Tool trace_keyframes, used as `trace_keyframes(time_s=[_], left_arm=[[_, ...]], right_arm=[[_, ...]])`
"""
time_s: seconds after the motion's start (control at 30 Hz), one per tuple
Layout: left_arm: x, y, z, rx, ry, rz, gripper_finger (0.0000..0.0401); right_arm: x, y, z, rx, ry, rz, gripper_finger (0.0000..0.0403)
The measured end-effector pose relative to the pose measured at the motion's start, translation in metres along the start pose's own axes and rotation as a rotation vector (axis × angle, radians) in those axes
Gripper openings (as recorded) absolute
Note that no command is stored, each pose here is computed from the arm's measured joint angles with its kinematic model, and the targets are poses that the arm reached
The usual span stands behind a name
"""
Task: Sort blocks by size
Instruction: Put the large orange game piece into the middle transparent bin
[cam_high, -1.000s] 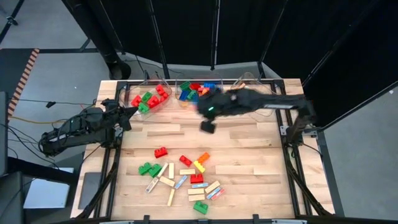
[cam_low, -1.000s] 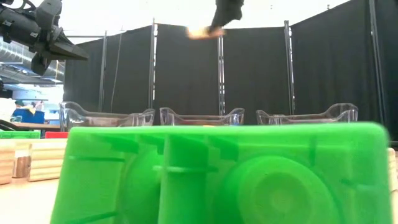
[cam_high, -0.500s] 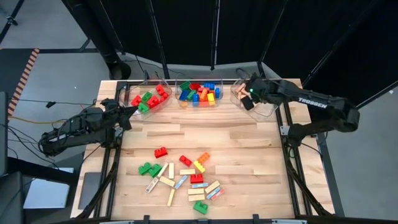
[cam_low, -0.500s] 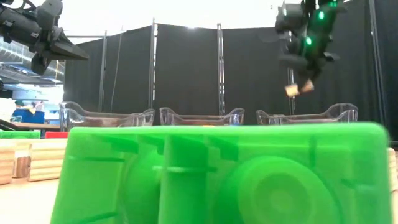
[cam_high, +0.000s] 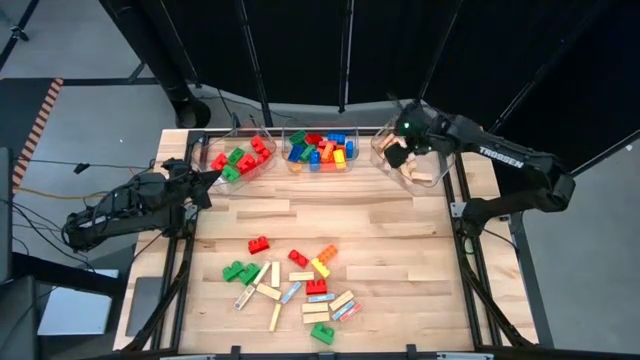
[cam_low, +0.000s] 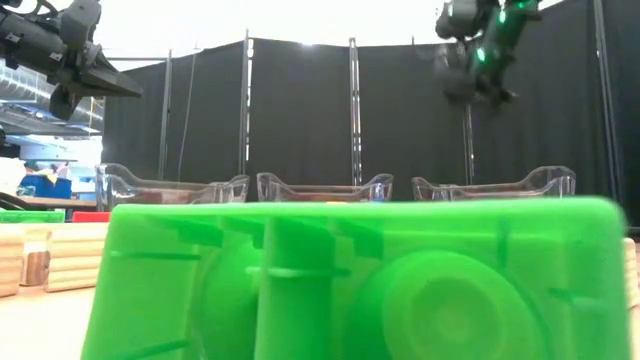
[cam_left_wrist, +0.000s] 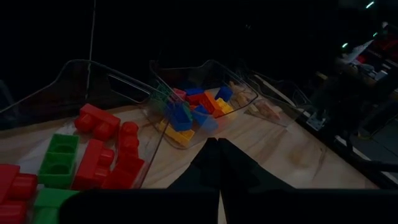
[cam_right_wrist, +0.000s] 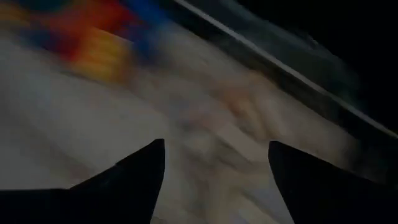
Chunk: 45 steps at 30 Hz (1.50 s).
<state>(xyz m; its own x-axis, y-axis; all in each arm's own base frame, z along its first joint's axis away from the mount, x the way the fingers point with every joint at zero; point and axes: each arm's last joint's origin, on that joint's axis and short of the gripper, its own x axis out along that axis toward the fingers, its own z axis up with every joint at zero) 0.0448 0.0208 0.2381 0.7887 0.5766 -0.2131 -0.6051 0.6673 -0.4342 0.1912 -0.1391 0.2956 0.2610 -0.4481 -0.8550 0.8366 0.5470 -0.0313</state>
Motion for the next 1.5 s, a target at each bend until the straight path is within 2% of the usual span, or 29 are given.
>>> trace_keyframes(time_s=[0.07, 0.17, 0.23, 0.3, 0.53, 0.63, 1.0, 1.3, 1.5], left_arm=[[0.000, 0.000, 0.000, 0.000, 0.000, 0.000, 0.0002], [0.000, 0.000, 0.000, 0.000, 0.000, 0.000, 0.0002], [0.000, 0.000, 0.000, 0.000, 0.000, 0.000, 0.0002], [0.000, 0.000, 0.000, 0.000, 0.000, 0.000, 0.0002], [0.000, 0.000, 0.000, 0.000, 0.000, 0.000, 0.0002], [0.000, 0.000, 0.000, 0.000, 0.000, 0.000, 0.0002], [0.000, 0.000, 0.000, 0.001, 0.002, 0.001, 0.0002], [0.000, 0.000, 0.000, 0.001, 0.003, 0.002, 0.0002], [0.000, 0.000, 0.000, 0.001, 0.003, 0.001, 0.0002]], right_arm=[[-0.016, 0.018, 0.010, -0.068, -0.092, 0.224, 0.0298], [-0.035, 0.057, 0.012, -0.248, -0.191, 0.563, 0.0293], [-0.044, 0.085, 0.005, -0.357, -0.247, 0.671, 0.0287], [-0.046, 0.112, -0.006, -0.462, -0.268, 0.715, 0.0281], [-0.015, 0.198, -0.057, -0.891, -0.226, 0.776, 0.0274], [0.005, 0.224, -0.077, -0.998, -0.195, 0.783, 0.0274], [0.053, 0.264, -0.108, -1.102, -0.167, 0.805, 0.0269], [0.089, 0.271, -0.126, -1.138, -0.063, 0.761, 0.0274], [0.099, 0.271, -0.132, -1.153, -0.025, 0.731, 0.0266]])
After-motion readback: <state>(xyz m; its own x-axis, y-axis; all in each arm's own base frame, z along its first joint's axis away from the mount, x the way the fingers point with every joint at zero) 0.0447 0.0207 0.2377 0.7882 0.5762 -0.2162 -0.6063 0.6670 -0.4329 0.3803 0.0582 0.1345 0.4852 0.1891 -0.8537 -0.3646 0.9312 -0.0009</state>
